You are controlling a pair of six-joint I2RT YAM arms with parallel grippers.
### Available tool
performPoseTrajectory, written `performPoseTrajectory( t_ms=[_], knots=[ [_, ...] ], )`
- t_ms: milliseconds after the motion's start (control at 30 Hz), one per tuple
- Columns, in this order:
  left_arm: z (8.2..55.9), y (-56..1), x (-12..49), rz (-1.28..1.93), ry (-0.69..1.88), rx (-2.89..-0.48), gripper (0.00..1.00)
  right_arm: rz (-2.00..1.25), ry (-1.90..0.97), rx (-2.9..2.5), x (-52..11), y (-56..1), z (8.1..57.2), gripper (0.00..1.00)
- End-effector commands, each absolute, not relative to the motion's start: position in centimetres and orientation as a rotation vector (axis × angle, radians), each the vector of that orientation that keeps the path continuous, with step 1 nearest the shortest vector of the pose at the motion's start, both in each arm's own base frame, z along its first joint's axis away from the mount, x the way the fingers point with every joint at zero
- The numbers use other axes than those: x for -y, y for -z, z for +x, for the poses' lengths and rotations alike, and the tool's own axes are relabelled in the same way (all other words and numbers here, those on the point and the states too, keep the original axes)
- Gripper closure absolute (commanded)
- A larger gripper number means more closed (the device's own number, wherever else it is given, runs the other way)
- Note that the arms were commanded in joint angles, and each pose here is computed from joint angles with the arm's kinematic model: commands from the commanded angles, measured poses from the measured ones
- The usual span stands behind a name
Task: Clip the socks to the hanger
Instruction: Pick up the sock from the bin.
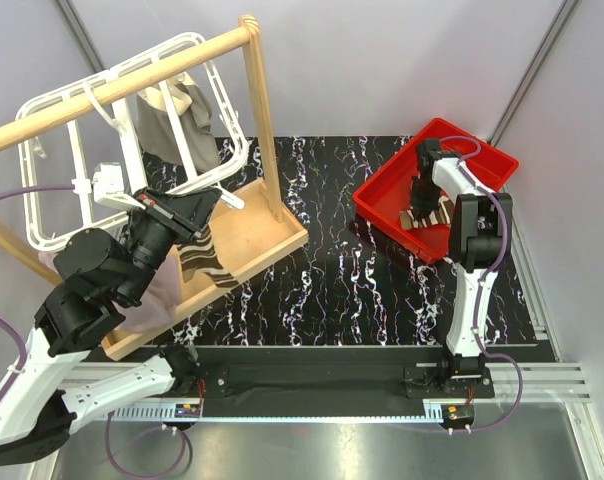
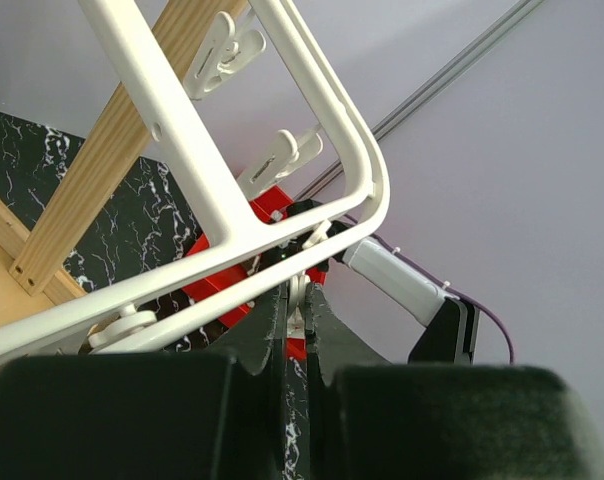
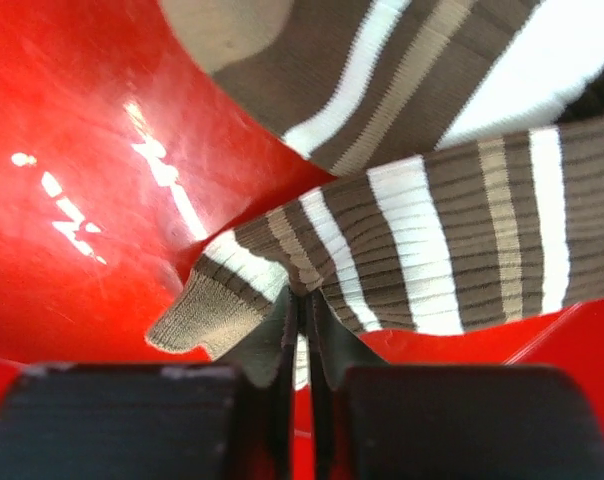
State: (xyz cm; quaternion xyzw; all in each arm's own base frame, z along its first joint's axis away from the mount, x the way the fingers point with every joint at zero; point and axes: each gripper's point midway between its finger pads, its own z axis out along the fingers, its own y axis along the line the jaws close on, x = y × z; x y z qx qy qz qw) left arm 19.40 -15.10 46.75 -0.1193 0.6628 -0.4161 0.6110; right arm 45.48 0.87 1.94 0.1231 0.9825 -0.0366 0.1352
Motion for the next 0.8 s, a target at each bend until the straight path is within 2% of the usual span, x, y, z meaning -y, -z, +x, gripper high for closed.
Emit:
performPoseTrajectory(
  t_ms=[0,67,200,333,467,633,767],
  knots=[
    [19.4,-47.6,15.2,-0.283,0.989,-1.500,1.00,0.385,0.063,-2.744,-0.9,-2.9,47.6,0.95],
    [19.4,-47.7,15.1,-0.285,0.985,-1.499,1.00,0.402,-0.032,-2.670,-1.8,-4.4,48.7,1.00],
    [19.3,-47.8,15.0,-0.284,0.984,-1.500,1.00,0.469,-0.212,-2.489,-2.8,-9.8,49.3,1.00],
    [19.3,-47.8,14.9,-0.289,0.982,-1.498,1.00,0.474,-0.521,-2.249,-4.9,-16.3,49.5,1.00],
    [19.3,-47.9,14.8,-0.290,0.986,-1.492,1.00,0.436,-0.698,-2.074,-6.9,-22.2,47.4,1.00],
    [19.2,-47.9,15.0,-0.287,0.992,-1.495,1.00,0.349,-0.840,-1.988,-8.8,-25.8,44.5,1.00],
    [19.2,-47.9,15.3,-0.280,1.009,-1.492,1.00,0.231,-1.071,-1.855,-11.8,-29.8,40.7,1.00]
  ],
)
